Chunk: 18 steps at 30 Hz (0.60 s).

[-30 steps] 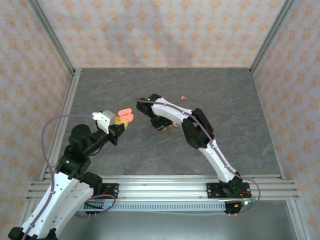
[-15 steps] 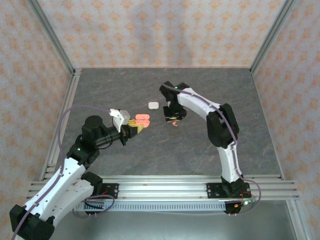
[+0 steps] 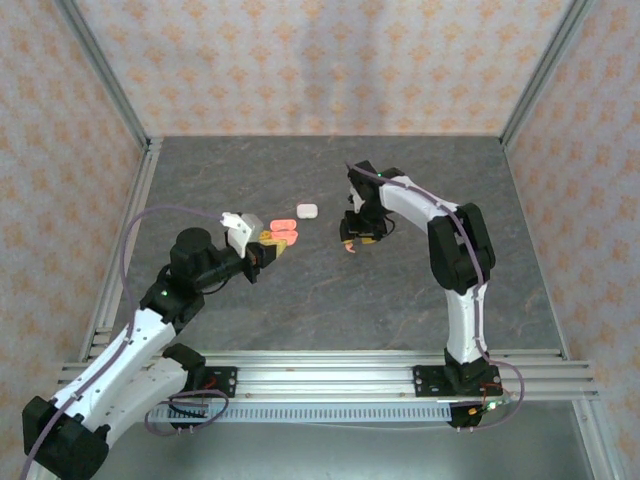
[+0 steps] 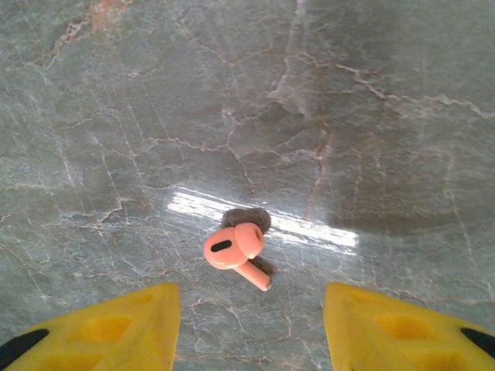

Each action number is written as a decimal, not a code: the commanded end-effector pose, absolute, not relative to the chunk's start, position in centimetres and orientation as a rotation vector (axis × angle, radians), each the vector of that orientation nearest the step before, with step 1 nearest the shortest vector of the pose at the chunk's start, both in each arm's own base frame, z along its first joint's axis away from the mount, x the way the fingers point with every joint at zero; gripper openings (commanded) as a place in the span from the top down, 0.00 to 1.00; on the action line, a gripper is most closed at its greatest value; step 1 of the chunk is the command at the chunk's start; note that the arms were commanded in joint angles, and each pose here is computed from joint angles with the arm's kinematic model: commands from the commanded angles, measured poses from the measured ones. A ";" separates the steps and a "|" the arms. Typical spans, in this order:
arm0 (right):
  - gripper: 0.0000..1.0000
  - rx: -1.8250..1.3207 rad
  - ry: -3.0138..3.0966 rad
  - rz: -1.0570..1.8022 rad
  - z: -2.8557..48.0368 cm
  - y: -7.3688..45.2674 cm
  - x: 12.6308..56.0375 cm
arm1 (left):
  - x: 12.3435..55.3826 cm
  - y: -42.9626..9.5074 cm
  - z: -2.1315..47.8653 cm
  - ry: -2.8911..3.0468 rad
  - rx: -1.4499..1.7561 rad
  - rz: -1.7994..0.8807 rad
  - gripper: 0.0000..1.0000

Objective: Insert wireless bluetooth earbuds into charging case

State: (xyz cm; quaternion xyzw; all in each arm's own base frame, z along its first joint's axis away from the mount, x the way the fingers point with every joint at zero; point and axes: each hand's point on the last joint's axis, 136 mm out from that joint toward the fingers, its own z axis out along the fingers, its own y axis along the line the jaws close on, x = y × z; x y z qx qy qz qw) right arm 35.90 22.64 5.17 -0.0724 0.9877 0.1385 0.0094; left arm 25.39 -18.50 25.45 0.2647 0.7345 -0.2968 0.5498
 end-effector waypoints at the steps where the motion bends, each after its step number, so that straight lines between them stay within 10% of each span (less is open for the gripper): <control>1: 0.47 -0.341 3.077 0.432 4.4 23.2 36.3 | 25.7 -18.1 26.5 1.697 0.575 -0.675 1.00; 18: 0.47 -0.439 3.100 0.373 3.0 24.3 36.0 | 26.1 -17.8 25.7 1.742 0.556 -0.649 1.00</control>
